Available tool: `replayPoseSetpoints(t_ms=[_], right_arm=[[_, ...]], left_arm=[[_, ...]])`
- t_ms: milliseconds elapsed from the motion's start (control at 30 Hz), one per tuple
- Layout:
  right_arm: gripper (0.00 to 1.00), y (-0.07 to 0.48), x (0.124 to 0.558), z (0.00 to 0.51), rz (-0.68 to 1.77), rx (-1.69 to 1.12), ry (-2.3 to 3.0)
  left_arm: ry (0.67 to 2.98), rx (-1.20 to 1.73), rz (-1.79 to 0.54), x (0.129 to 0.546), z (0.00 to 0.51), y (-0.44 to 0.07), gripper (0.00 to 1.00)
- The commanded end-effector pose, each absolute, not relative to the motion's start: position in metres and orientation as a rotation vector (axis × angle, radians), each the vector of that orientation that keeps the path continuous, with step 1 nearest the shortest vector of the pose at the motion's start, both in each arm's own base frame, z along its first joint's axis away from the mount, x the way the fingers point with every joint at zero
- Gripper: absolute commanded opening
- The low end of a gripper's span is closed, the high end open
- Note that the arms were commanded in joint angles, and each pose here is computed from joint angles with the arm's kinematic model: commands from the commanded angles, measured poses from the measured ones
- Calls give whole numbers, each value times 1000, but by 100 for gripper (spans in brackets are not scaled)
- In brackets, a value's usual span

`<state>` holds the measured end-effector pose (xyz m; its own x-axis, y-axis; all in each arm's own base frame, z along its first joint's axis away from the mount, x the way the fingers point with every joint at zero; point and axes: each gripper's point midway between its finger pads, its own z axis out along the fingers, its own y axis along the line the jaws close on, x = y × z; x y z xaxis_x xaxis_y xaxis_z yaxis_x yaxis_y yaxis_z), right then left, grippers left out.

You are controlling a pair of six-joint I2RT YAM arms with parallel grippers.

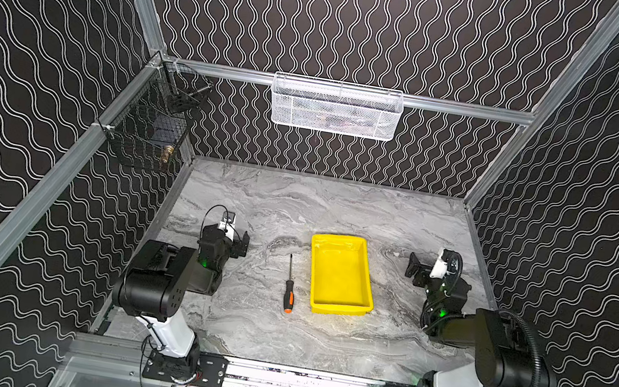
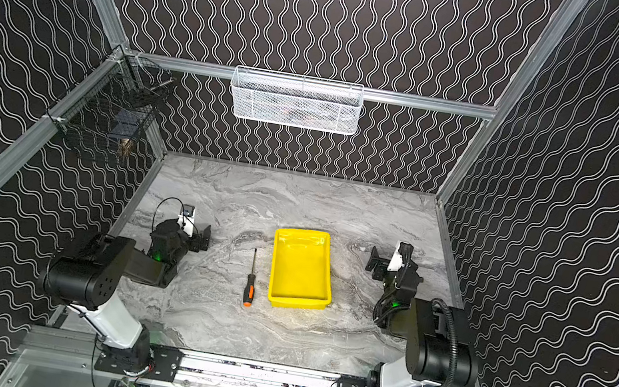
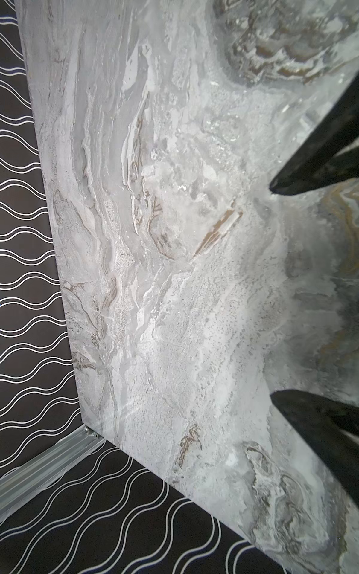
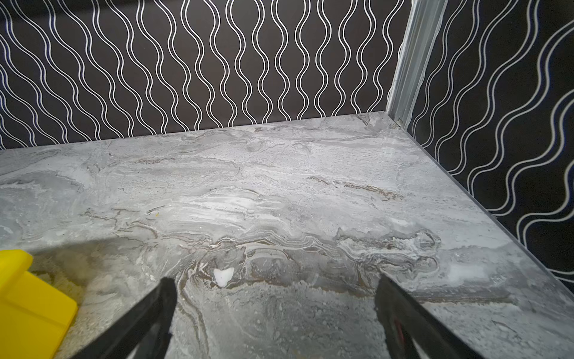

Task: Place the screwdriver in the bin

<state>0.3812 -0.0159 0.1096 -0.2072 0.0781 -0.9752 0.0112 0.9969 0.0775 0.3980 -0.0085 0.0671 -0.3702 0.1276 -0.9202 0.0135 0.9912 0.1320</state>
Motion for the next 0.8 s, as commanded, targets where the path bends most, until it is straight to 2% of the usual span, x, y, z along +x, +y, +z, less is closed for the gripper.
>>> replayPoseSetpoints(t_ms=[0,767], right_arm=[[100,-15,382,117,62,62,1747],[100,-15,382,117,66,61,1749]], left_arm=[[1916,93,117,401,75,-10,99],[1918,89,109,400,74,-10,99]])
